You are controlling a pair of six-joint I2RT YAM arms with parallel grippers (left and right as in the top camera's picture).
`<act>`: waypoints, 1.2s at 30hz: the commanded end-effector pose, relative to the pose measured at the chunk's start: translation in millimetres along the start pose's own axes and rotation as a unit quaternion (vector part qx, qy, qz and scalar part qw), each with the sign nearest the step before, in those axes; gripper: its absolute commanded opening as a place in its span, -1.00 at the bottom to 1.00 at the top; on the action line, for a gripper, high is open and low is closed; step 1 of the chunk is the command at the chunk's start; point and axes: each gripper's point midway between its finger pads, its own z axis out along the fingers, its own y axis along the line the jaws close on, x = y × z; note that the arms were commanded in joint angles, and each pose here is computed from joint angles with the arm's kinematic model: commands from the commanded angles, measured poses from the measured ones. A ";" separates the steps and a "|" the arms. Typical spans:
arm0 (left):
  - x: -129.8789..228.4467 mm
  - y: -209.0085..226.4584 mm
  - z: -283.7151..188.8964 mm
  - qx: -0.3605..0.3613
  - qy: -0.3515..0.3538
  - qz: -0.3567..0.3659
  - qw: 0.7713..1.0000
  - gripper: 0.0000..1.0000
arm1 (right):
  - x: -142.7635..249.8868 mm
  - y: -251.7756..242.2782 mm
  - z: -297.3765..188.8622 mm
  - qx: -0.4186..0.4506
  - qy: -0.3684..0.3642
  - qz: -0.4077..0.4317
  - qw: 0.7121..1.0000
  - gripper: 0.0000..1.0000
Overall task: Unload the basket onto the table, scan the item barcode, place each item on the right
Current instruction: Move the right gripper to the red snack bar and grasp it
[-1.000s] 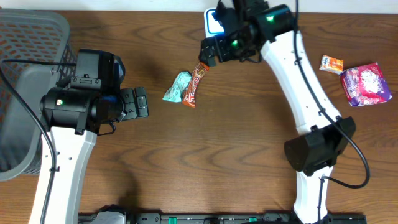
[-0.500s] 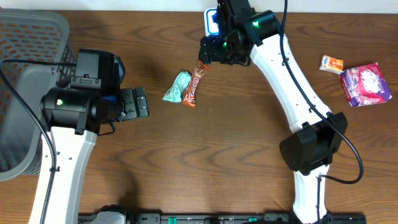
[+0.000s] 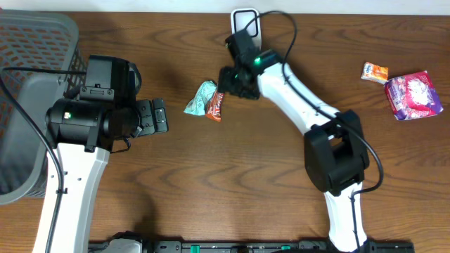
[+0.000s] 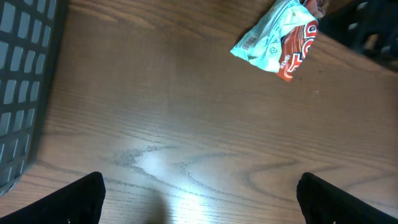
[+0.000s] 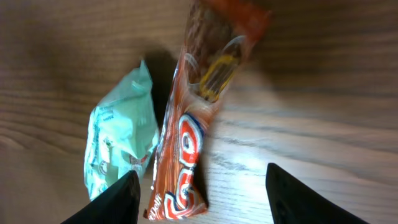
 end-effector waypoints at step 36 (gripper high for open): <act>-1.5 2.7 -0.4 -0.005 -0.001 -0.005 1.000 0.95 | 17.6 -12.2 49.9 0.021 -0.082 0.009 0.996 0.00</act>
